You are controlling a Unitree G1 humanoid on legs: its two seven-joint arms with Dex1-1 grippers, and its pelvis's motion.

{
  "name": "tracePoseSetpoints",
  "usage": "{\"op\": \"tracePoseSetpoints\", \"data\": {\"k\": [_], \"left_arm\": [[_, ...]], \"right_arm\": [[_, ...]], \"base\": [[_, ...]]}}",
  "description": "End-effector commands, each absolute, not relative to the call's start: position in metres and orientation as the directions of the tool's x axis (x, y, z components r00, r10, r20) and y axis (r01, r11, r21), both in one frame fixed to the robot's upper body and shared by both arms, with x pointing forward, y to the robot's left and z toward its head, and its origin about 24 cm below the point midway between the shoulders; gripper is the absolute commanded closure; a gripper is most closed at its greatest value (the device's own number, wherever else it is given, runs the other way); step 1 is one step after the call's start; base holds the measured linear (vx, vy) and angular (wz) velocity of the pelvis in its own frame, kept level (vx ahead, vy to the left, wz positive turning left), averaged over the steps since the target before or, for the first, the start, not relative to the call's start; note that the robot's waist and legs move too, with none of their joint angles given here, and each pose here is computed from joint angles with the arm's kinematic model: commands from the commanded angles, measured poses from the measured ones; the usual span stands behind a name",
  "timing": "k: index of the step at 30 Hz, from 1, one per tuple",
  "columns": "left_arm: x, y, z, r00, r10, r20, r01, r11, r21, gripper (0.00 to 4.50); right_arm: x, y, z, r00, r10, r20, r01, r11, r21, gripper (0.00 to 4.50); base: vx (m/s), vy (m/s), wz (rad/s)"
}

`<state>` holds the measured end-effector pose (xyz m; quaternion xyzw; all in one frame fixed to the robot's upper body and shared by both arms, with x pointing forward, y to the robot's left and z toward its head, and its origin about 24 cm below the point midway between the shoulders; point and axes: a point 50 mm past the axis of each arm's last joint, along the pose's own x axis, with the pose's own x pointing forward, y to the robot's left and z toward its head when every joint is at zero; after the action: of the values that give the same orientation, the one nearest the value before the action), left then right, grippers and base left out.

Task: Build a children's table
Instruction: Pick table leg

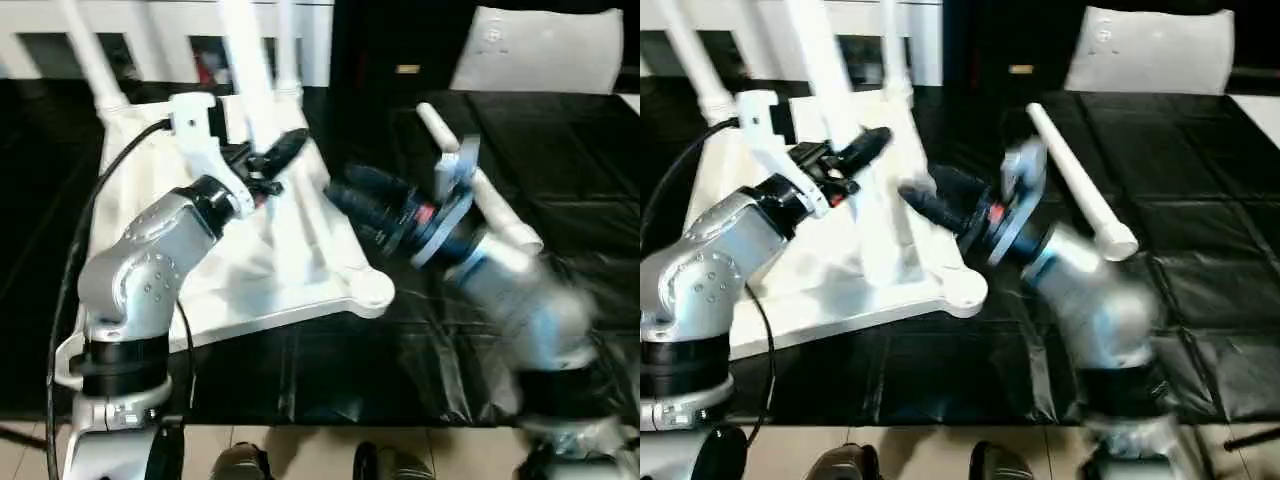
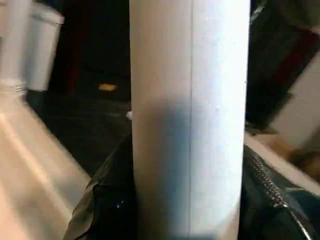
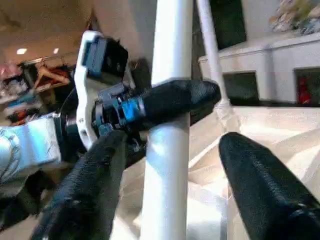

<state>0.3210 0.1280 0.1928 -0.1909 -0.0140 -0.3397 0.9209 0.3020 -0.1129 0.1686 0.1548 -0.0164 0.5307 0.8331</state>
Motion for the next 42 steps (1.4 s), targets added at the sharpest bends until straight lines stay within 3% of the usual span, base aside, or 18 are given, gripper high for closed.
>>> {"op": "tracePoseSetpoints", "data": {"k": [1,8,15,17,23,27,42], "left_arm": [[0.319,0.126,0.203,0.704,-0.681,0.201,0.701,0.621,-0.351,2.65],[0.309,0.118,0.221,0.472,-0.839,0.27,0.867,0.388,-0.312,2.65],[0.302,0.11,0.225,0.342,-0.905,0.252,0.929,0.286,-0.235,2.65],[0.298,0.1,0.227,0.258,-0.934,0.247,0.954,0.207,-0.217,2.65],[0.291,0.083,0.222,0.127,-0.974,0.188,0.985,0.102,-0.138,2.65],[0.289,0.078,0.222,0.095,-0.979,0.178,0.99,0.075,-0.119,2.65],[0.292,0.066,0.225,0.054,-0.982,0.181,0.995,0.038,-0.091,2.65]], "right_arm": [[0.299,-0.118,0.172,0.389,0.907,0.161,-0.904,0.342,0.255,1.0],[0.292,-0.123,0.176,0.256,0.965,0.055,-0.936,0.233,0.264,0.92],[0.29,-0.117,0.174,0.219,0.975,-0.022,-0.942,0.217,0.257,0.92],[0.289,-0.112,0.169,0.173,0.984,-0.049,-0.957,0.18,0.23,0.92],[0.282,-0.108,0.165,0.046,0.999,-0.011,-0.964,0.048,0.262,0.92],[0.283,-0.106,0.161,0.042,0.999,-0.032,-0.965,0.049,0.257,0.92],[0.282,-0.105,0.145,-0.003,0.991,-0.137,-0.975,0.028,0.222,2.17]], "base": [[0.0,0.0,0.0],[0.0,0.0,0.0],[0.0,0.0,0.0],[0.0,0.0,0.0],[0.0,0.0,0.0],[0.0,0.0,0.0],[0.0,0.0,0.0]]}}
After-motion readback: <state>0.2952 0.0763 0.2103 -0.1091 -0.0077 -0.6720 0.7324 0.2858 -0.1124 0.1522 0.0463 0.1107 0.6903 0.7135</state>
